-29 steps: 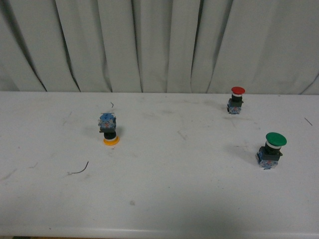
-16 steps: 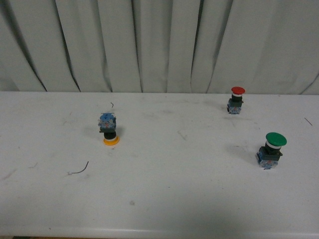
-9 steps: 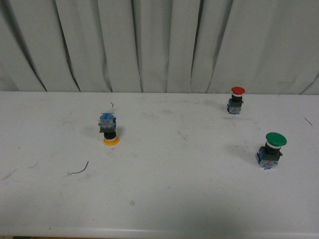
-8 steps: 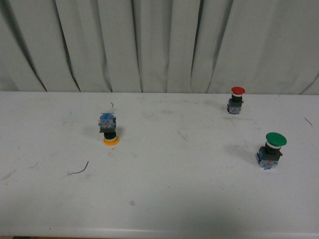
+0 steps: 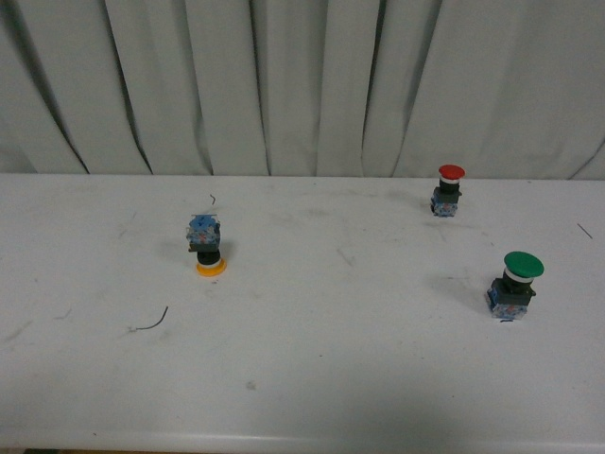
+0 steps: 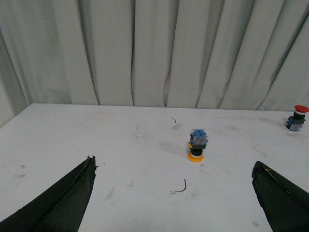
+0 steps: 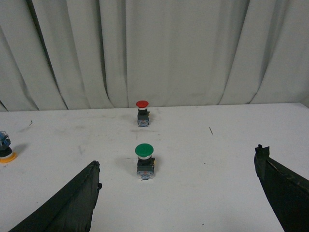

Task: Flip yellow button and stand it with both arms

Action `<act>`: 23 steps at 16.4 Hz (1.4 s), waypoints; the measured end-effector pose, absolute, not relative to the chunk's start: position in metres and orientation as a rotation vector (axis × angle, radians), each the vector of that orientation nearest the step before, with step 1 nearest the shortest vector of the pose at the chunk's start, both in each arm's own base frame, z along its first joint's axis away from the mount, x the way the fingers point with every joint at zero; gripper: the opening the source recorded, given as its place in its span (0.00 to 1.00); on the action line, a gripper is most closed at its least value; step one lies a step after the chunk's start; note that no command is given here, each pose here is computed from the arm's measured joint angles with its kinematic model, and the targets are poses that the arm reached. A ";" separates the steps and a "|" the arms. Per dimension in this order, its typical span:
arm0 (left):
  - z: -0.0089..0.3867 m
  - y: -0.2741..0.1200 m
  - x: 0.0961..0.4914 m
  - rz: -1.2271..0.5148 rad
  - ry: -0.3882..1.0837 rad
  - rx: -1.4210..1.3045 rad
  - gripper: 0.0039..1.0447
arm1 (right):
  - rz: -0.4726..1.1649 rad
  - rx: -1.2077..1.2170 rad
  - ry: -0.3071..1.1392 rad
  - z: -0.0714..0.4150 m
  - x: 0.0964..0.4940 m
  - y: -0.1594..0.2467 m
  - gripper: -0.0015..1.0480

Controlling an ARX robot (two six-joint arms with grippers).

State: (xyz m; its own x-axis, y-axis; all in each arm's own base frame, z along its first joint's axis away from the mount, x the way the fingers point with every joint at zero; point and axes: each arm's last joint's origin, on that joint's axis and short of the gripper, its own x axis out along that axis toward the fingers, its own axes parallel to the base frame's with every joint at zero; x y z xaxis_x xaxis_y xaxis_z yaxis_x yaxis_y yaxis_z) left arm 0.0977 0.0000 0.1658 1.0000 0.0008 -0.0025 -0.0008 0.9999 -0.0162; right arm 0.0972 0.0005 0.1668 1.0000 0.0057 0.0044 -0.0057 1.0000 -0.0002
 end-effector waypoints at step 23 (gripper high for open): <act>0.167 -0.098 0.420 -0.182 0.629 -0.047 0.94 | 0.005 0.000 -0.005 0.167 0.097 0.001 0.94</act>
State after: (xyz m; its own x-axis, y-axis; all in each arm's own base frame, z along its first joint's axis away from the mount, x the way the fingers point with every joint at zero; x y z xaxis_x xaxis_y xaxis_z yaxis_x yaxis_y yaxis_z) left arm 0.4201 -0.0976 0.1666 0.7931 -0.1837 -0.5808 0.1554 0.9829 -0.0986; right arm 0.0972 0.0005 0.1669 1.0000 0.0053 0.0048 -0.0053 1.0000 -0.0002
